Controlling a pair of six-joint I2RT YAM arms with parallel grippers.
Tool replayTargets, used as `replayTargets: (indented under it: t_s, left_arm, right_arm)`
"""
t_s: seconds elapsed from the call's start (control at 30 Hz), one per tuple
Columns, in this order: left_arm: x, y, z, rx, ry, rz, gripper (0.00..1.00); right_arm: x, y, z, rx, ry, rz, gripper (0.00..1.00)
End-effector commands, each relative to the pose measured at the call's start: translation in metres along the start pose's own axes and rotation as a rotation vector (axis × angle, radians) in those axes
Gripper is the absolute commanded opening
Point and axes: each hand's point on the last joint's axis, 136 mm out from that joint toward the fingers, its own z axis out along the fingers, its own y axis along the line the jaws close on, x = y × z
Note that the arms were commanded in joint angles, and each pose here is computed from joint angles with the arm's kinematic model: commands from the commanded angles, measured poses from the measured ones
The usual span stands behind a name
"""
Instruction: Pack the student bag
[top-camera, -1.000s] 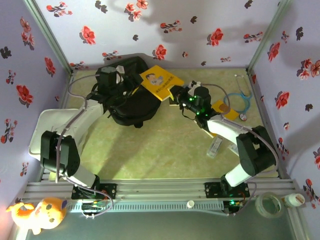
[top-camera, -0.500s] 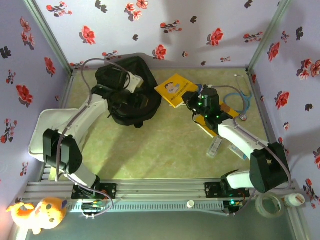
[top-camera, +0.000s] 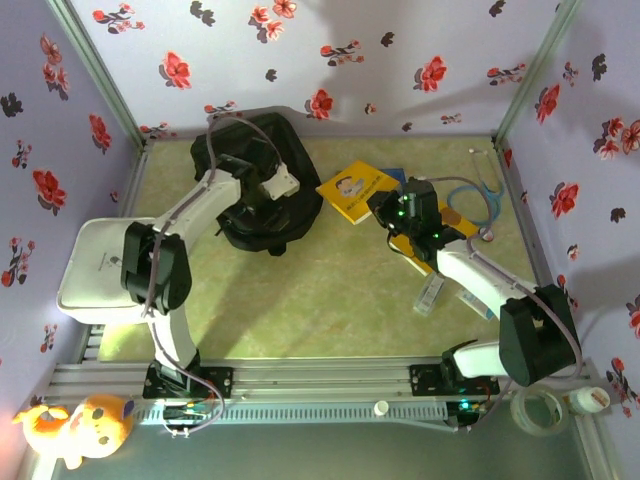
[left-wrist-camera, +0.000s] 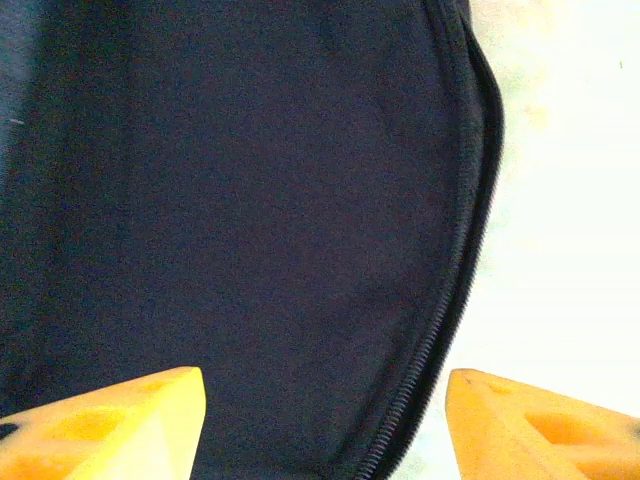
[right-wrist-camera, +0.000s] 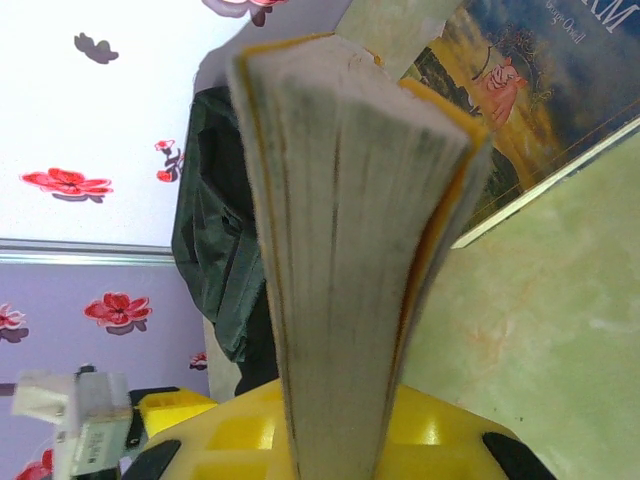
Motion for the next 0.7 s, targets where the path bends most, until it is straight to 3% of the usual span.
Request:
replayTargets:
  t_s: [0.0,0.1,0.2,0.3,0.57,0.67]
  left_arm:
    - [0.025,-0.024,0.000,0.135,0.133,0.075,0.64]
    - [0.032,-0.031,0.008,0.153,0.178,0.094,0.62]
    - [0.035,-0.014,0.019,0.045,0.204,0.100,0.55]
    - [0.033,0.002,0.024,-0.049,0.193,0.110,0.53]
    - [0.029,0.014,0.035,-0.106,0.212,0.128,0.46]
    - [0.031,0.013,0.039,-0.090,0.243,0.133,0.48]
  right_arm:
    - [-0.016,0.022,-0.010,-0.078,-0.064,-0.024,0.08]
    - [-0.016,0.021,-0.008,-0.075,-0.061,-0.018,0.08]
    - [-0.015,0.020,-0.006,-0.076,-0.055,-0.011,0.08]
    - [-0.014,0.019,-0.004,-0.075,-0.047,-0.007,0.08]
    - [-0.014,0.020,-0.004,-0.076,-0.049,-0.003,0.09]
    - [-0.014,0.019,-0.004,-0.072,-0.046,0.000,0.09]
